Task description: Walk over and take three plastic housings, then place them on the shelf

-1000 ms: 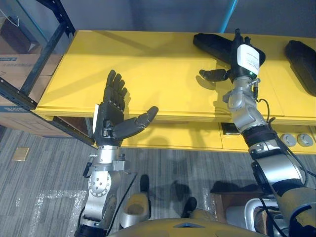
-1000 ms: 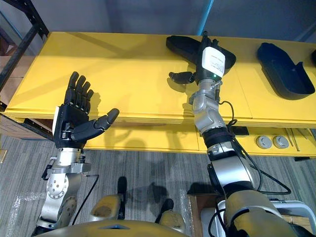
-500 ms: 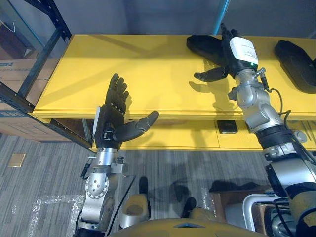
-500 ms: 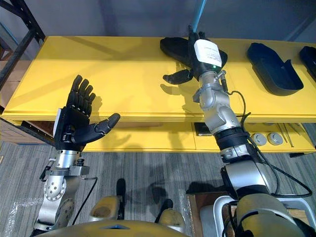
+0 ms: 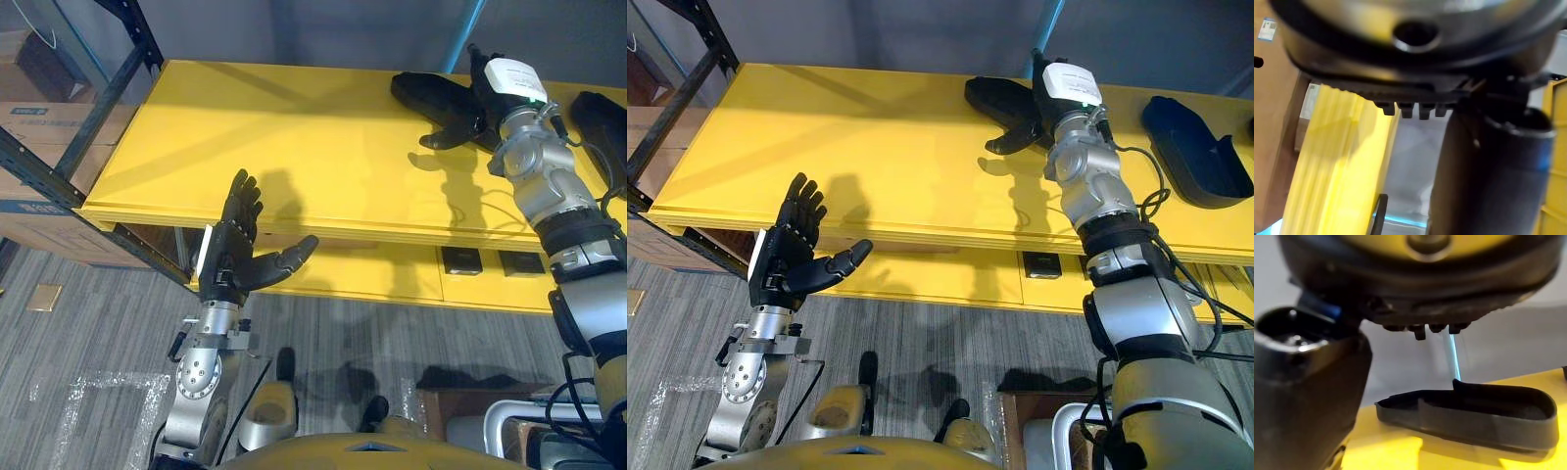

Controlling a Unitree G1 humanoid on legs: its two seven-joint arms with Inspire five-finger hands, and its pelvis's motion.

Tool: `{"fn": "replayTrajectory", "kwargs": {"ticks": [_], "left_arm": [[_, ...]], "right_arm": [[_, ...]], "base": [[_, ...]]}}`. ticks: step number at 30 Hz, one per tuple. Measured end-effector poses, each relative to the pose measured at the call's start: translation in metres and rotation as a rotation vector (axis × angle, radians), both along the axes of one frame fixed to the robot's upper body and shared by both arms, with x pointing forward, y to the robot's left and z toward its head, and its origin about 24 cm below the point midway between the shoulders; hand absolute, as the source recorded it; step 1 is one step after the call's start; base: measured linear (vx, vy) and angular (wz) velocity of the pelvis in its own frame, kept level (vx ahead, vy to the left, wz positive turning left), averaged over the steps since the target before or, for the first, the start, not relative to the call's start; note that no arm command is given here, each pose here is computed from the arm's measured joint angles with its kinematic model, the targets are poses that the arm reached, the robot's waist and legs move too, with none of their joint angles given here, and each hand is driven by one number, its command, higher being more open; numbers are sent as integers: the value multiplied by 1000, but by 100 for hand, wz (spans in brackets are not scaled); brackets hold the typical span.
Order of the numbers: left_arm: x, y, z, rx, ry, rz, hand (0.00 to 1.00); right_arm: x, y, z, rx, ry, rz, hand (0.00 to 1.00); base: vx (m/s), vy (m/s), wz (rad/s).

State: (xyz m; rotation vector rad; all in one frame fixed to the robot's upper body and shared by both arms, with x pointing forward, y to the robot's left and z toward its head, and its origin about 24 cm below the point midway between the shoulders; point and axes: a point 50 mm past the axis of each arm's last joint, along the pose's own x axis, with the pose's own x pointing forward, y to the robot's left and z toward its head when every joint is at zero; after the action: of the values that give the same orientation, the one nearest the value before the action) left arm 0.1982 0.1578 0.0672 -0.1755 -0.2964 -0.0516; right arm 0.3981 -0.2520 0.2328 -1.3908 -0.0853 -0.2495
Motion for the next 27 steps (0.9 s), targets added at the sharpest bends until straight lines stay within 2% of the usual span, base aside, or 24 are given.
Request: {"fn": "replayTrajectory", "kwargs": {"ticks": [4,10,11,17,27], "left_arm": [[0,1,0,3,1,2,100],[0,3,0,-6,6,38,100],[1,3,1,-7,2,42,100],[2,6,1,-15,5,75,100],[1,9,8,-9,-23,87,100]], "right_arm": [[0,-12,-8,17,51,-72,100],[1,-27,4,113,163,-168,100],[2,-29,9,133,180,-187,0],[-5,-51,23,211,226,-274,0],[-7,-56,36,198,199,-255,0]], "base": [[-4,-8,7],[-14,-6,5],[-10,-1,5],[-1,0,1],[0,0,0]]}}
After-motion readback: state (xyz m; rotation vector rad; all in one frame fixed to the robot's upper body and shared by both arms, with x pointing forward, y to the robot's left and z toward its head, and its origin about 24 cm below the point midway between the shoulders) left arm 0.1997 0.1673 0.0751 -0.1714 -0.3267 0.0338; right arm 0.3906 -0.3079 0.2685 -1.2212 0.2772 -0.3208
